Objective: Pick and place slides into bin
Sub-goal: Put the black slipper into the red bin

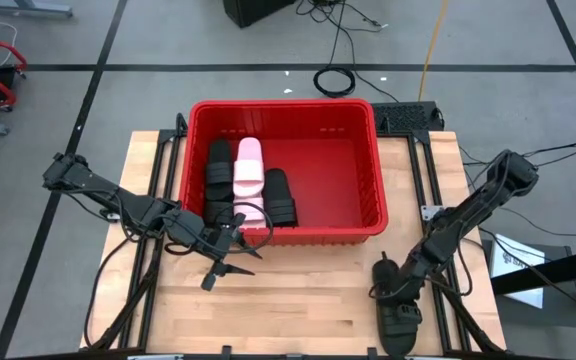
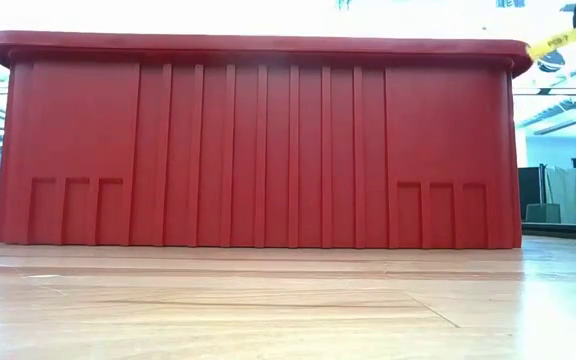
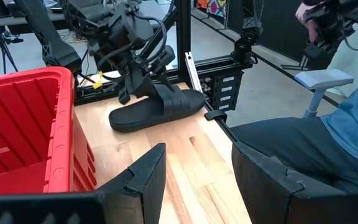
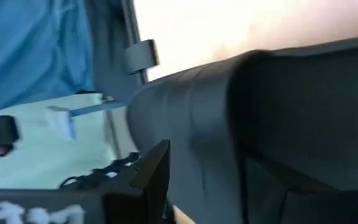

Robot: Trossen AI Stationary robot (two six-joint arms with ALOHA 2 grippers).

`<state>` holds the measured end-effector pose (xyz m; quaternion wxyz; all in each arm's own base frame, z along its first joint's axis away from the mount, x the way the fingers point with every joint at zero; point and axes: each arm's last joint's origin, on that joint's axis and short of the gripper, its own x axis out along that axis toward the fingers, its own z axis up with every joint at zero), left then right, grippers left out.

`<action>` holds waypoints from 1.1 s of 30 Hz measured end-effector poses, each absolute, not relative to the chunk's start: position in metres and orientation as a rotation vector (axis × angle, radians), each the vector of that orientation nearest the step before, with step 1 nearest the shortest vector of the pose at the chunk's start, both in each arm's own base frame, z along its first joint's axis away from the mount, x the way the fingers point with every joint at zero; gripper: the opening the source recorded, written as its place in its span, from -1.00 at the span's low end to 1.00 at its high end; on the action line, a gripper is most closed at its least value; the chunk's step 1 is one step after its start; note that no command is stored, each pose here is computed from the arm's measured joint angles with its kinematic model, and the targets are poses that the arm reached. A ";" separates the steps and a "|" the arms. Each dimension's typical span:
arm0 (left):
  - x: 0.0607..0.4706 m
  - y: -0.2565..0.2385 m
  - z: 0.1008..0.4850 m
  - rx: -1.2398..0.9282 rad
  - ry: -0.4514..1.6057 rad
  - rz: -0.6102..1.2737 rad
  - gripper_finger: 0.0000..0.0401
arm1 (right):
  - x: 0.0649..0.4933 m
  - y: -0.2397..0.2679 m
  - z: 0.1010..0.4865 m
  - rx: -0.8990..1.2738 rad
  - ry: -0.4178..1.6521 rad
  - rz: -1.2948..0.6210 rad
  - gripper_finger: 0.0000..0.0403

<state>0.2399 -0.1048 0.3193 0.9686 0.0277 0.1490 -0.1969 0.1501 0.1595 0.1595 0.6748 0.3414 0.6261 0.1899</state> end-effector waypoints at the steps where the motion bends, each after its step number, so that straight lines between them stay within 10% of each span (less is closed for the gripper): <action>1: 0.240 -0.105 0.319 0.056 0.301 -0.398 -0.11 | 0.149 0.160 0.157 0.793 1.405 0.445 -0.23; 10: 0.240 -0.105 0.319 0.056 0.301 -0.398 -0.11 | 0.143 0.160 0.146 0.863 1.358 0.507 -0.31; 21: 0.240 -0.105 0.319 0.059 0.301 -0.399 -0.11 | 0.143 0.160 0.146 0.838 1.348 0.530 -0.94; 33: 0.240 -0.105 0.319 0.059 0.300 -0.398 -0.11 | 0.149 0.166 0.157 0.852 1.211 0.663 -0.97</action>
